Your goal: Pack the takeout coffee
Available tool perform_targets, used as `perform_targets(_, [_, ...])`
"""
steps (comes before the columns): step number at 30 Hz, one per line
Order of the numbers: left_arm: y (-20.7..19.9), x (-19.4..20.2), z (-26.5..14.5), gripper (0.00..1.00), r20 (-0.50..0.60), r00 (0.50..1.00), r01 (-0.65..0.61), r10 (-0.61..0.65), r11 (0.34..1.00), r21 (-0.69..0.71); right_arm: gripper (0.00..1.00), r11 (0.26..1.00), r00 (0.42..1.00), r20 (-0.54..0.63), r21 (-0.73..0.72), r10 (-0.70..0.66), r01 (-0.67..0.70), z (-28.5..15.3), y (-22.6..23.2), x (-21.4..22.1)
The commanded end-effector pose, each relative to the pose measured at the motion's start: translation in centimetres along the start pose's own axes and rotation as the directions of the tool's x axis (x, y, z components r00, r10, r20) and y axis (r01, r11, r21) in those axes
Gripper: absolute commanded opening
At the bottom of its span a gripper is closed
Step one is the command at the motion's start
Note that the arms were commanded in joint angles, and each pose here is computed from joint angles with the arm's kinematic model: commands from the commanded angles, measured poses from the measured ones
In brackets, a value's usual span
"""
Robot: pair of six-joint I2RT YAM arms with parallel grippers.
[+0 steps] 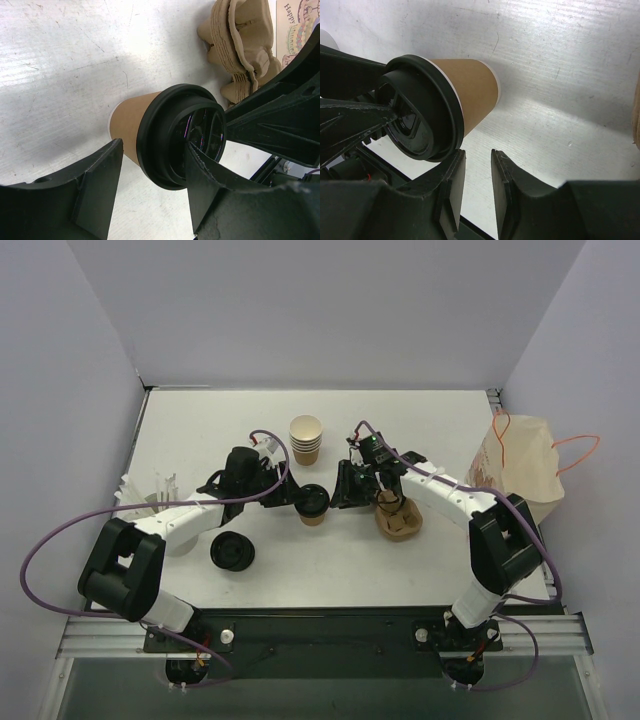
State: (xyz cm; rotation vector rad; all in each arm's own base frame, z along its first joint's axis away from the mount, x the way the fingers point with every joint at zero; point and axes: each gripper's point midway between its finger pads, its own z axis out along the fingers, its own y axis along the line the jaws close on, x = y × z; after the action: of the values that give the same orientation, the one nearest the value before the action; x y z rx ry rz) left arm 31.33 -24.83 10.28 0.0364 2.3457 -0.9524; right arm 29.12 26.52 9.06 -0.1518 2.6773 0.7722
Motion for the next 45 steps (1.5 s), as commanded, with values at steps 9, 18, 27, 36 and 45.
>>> perform_targets(9, [2.4, 0.7, 0.4, 0.61, -0.01, 1.0, -0.012, 0.011, 0.995, -0.099, 0.28, 0.999, 0.999, 0.031, -0.048, 0.005, -0.003, -1.6, 1.6, -1.2])
perform_targets(18, [2.3, 0.7, 0.5, 0.61, -0.012, 1.0, -0.015, 0.014, 0.995, -0.097, 0.28, 0.998, 1.0, 0.02, -0.061, 0.005, -0.004, -1.3, 1.8, -1.2])
perform_targets(27, [2.4, 0.7, 0.4, 0.61, -0.013, 1.0, -0.013, 0.012, 0.995, -0.098, 0.28, 0.998, 1.0, 0.015, -0.064, 0.008, -0.007, -0.9, 2.0, -1.6])
perform_targets(36, [2.6, 1.0, 0.5, 0.61, -0.017, 1.0, -0.008, 0.006, 0.994, -0.105, 0.22, 0.999, 1.0, -0.006, -0.017, 0.031, -0.031, 0.7, 0.6, -1.1])
perform_targets(45, [3.6, 1.8, 0.7, 0.6, -0.031, 0.999, 0.007, -0.011, 0.991, -0.135, 0.19, 0.995, 0.996, -0.038, 0.061, 0.082, -0.08, 2.1, -2.3, 1.9])
